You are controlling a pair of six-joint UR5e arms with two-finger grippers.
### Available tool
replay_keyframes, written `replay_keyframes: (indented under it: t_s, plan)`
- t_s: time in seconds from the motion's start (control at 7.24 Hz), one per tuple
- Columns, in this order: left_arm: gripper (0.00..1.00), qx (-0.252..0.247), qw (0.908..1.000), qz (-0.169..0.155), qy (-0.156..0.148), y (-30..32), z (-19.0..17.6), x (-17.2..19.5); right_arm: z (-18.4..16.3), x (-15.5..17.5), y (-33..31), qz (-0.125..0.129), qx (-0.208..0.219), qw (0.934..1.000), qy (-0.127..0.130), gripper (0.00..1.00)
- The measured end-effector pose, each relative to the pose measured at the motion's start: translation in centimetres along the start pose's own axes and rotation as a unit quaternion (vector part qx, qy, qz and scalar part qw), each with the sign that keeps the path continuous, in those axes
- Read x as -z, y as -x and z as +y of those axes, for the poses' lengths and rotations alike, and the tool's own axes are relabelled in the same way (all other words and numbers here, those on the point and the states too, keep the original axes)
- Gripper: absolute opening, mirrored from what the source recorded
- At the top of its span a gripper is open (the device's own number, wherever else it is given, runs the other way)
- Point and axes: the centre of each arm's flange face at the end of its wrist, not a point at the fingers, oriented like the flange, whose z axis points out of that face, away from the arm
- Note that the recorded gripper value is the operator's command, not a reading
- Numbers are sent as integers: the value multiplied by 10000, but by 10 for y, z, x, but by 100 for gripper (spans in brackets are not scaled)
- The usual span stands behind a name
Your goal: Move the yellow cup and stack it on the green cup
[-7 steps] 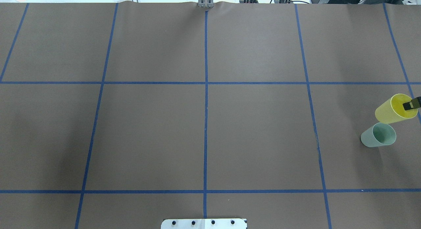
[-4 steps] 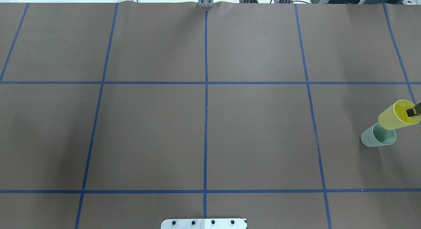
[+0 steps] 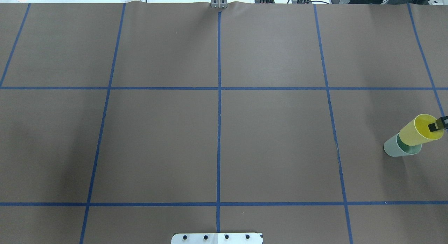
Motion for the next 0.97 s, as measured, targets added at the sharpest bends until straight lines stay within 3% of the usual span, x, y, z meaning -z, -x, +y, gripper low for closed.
replay_keyframes:
  t_s: [0.55, 0.69, 0.83, 0.97]
  plan:
    - [100, -12, 10000, 3, -16, -1, -1, 1, 8, -9, 1, 82, 27, 9999, 99, 0]
    - [100, -16, 10000, 3, -17, -1, -1, 1, 9, -11, 2, 92, 46, 9999, 124, 60]
    - [100, -17, 10000, 4, -16, -1, -1, 1, 9, -13, 3, 97, 64, 9998, 152, 100]
    - [100, -15, 10000, 5, -14, -1, -1, 1, 9, -14, 4, 92, 99, 9998, 162, 100]
